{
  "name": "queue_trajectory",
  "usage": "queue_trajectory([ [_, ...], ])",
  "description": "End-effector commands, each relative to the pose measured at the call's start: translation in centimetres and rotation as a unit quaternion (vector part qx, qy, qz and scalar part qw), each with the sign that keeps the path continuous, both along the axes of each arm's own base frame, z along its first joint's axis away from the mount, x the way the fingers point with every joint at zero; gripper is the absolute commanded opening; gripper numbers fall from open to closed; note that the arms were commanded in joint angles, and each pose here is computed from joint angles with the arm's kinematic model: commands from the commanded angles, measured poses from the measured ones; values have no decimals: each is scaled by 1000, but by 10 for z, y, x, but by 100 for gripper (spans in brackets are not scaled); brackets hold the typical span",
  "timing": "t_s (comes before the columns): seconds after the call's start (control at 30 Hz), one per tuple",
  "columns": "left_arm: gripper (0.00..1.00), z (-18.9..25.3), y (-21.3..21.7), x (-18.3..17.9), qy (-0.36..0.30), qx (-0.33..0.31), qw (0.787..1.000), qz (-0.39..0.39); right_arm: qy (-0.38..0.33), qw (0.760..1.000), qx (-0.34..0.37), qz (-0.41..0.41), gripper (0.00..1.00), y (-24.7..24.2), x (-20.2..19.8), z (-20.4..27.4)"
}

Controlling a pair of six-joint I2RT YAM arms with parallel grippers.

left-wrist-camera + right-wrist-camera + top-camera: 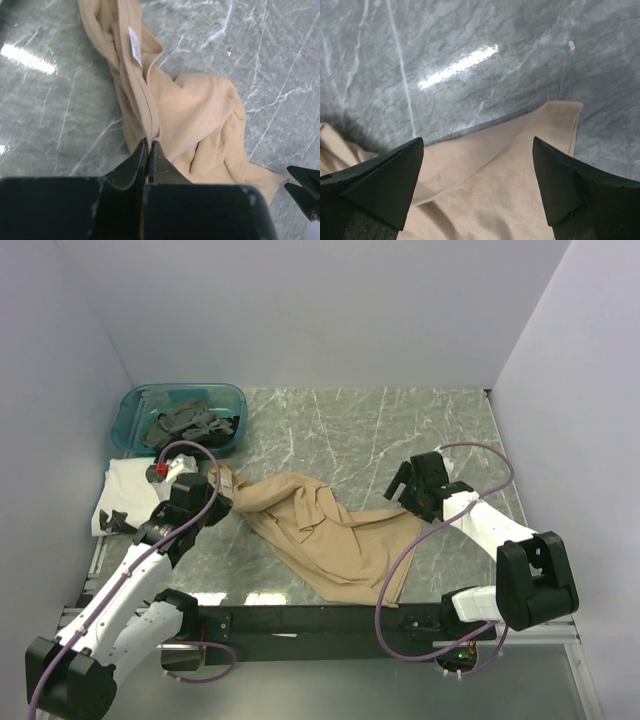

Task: Fold and stack the t-shirts
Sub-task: Flatten the tshirt out

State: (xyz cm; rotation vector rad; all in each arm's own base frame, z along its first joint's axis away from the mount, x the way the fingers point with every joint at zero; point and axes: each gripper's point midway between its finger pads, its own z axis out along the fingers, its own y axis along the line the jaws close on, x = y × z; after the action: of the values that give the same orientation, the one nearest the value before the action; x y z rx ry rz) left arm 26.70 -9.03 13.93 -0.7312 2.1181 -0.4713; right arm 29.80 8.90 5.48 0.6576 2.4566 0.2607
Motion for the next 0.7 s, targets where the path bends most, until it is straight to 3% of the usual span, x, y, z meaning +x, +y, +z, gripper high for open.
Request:
queue_trajectory([
  [0.0,1,-1,3,-8,1,-9,1000,13,-22,999,-13,-30,94,-2,21,5],
  [0.37,1,7,11,-13,-26,-13,999,29,34,996,-60,-65,78,-14,22,-23],
  [0.43,1,9,12,-12,-31,-13,999,33,45,994,-73,-68,72,-18,19,-28],
  [0.47,1,10,12,-12,-34,-14,999,34,47,994,-76,-70,67,-19,19,-29],
  [0.53,1,14,13,-9,-40,-15,998,37,39,994,-76,-72,41,-20,22,-29],
  [0.57,1,16,14,-8,-44,-16,998,42,34,993,-82,-76,20,-22,24,-27],
  [0.63,1,26,15,-3,-59,-16,997,47,26,992,-93,-77,14,-25,29,-20],
  [0.67,1,31,16,-1,-66,-16,996,50,26,991,-102,-79,5,-28,30,-18],
])
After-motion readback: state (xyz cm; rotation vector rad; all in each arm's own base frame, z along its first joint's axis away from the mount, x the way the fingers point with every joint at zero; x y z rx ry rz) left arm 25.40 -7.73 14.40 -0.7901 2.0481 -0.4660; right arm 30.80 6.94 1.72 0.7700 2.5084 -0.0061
